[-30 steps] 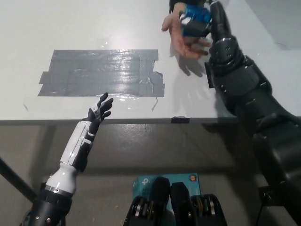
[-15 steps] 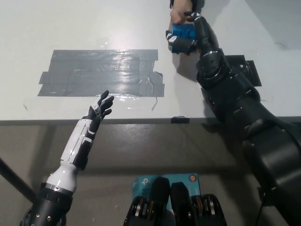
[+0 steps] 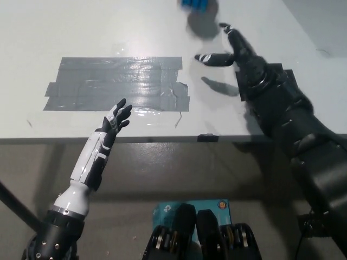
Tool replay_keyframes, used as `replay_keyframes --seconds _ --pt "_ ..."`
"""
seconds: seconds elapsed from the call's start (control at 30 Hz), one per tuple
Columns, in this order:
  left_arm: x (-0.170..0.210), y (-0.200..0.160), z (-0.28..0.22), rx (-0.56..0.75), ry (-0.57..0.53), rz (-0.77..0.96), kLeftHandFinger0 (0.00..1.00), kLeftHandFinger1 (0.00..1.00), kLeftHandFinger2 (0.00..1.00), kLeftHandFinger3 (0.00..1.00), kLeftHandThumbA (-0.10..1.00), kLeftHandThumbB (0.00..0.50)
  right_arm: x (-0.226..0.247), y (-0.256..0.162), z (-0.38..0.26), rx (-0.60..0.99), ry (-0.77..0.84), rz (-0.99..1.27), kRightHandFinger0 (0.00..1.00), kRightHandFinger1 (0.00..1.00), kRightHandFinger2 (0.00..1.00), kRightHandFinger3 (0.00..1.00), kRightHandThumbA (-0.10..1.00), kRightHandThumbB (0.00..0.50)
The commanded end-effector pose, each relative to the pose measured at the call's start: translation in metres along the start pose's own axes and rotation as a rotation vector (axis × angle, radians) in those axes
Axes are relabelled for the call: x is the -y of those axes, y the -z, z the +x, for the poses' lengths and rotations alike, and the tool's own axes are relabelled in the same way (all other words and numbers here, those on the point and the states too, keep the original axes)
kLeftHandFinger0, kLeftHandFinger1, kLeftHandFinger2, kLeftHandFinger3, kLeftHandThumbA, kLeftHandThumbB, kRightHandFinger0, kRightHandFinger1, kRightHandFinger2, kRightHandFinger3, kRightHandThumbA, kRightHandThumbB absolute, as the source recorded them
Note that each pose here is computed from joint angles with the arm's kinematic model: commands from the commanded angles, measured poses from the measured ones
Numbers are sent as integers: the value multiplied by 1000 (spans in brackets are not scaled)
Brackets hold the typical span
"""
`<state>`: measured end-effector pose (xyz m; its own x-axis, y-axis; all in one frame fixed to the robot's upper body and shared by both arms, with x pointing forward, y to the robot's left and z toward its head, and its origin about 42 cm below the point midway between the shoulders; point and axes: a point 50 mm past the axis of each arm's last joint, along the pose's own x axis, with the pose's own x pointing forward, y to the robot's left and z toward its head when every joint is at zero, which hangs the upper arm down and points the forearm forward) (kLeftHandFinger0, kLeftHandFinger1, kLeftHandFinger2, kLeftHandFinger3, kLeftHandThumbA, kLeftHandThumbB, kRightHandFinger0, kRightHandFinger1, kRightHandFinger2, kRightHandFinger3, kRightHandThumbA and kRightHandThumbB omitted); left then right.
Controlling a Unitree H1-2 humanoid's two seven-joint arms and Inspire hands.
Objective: A rubick's cube is kept in the black marked spot on the table and the robot uses its right arm to pick it up and hands it to a person
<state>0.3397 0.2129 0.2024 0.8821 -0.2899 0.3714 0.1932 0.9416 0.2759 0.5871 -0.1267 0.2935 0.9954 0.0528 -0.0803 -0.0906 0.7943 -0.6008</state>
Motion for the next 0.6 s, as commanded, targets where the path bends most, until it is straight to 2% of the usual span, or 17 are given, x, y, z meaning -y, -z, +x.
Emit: replay_keyframes --seconds 0.0,0.13,0.17,0.23,0.37,0.43,0.57 --pt "-5 -8 9 36 4 10 1000 1000 1000 1000 1000 115 74 -78 4 260 213 82 1000 1000 1000 1000 877 500" --pt "-10 -9 16 33 9 7 1000 1000 1000 1000 1000 133 111 -107 -9 416 287 124 1000 1000 1000 1000 887 499" --pt "-12 -10 21 41 12 8 1000 1000 1000 1000 1000 130 126 -115 -27 516 296 133 1000 1000 1000 1000 921 500" --pt "-15 -11 25 47 14 8 1000 1000 1000 1000 1000 128 137 -119 -52 622 281 150 1000 1000 1000 1000 900 497" --pt "-19 -10 38 58 10 14 1000 1000 1000 1000 1000 103 134 -104 -142 846 213 107 1000 1000 1000 1000 911 453" --pt "-20 -9 40 56 9 12 1000 1000 1000 1000 1000 103 123 -90 -184 887 185 110 1000 1000 1000 1000 940 448" --pt "-20 -5 44 46 9 11 1000 1000 1000 1000 1000 121 107 -65 -239 948 161 166 1000 1000 1000 1000 973 400"
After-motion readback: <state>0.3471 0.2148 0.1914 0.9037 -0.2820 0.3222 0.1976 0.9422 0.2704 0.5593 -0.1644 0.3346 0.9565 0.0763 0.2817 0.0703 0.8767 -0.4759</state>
